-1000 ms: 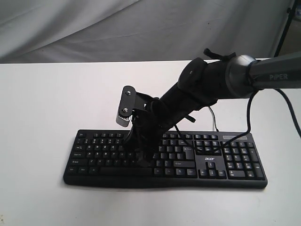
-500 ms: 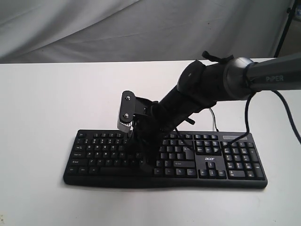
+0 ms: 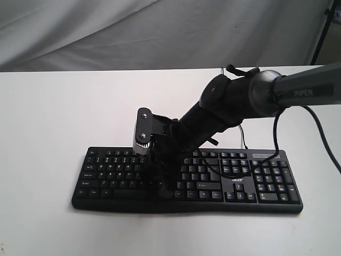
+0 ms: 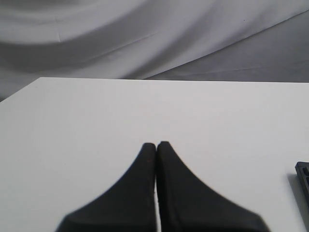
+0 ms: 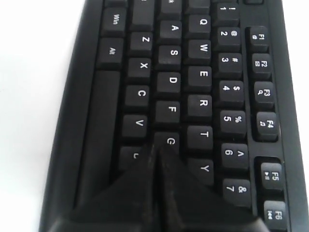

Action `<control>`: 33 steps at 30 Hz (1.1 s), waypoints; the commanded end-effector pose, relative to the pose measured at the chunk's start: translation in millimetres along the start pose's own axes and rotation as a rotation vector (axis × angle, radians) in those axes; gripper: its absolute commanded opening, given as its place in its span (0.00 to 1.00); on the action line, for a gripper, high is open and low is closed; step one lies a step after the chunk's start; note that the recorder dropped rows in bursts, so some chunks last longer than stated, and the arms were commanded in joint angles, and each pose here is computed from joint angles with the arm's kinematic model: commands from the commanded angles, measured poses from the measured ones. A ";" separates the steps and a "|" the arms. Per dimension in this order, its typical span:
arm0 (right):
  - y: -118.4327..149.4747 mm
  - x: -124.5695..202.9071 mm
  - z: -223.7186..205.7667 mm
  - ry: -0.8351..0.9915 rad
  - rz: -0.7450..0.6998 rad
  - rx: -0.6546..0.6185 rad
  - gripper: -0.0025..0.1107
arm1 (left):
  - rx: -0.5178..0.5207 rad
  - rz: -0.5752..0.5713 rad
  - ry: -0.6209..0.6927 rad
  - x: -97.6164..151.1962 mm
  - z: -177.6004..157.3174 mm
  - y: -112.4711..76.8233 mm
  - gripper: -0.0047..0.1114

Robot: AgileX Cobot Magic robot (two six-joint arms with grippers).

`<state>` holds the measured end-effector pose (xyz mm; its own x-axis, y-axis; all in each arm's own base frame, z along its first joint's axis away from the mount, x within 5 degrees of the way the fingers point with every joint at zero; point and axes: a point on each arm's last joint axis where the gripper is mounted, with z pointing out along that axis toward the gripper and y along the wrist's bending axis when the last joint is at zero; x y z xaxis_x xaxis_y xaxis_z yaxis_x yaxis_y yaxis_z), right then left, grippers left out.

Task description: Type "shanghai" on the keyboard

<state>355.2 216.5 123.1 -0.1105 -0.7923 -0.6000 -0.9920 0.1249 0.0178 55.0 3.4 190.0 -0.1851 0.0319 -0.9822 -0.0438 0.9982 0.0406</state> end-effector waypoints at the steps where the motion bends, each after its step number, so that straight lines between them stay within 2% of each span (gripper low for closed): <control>1: -1.9 1.8 -0.4 -0.004 -0.004 0.014 0.02 | 0.004 -0.002 -0.006 0.9 0.1 -0.3 0.05; 26: -3.9 11.3 11.6 0.018 -0.002 0.010 0.02 | 0.004 -0.002 -0.006 0.9 0.1 -0.3 0.05; 33: -4.1 0.2 -2.5 -0.005 -0.024 0.040 0.02 | 0.004 -0.002 -0.006 0.9 0.1 -0.3 0.05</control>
<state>358.2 216.9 115.6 -0.1073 -0.7927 -0.6001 -0.9909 0.1345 -0.0004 55.0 3.4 190.0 -0.1851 0.0319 -0.9822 -0.0438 0.9982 0.0406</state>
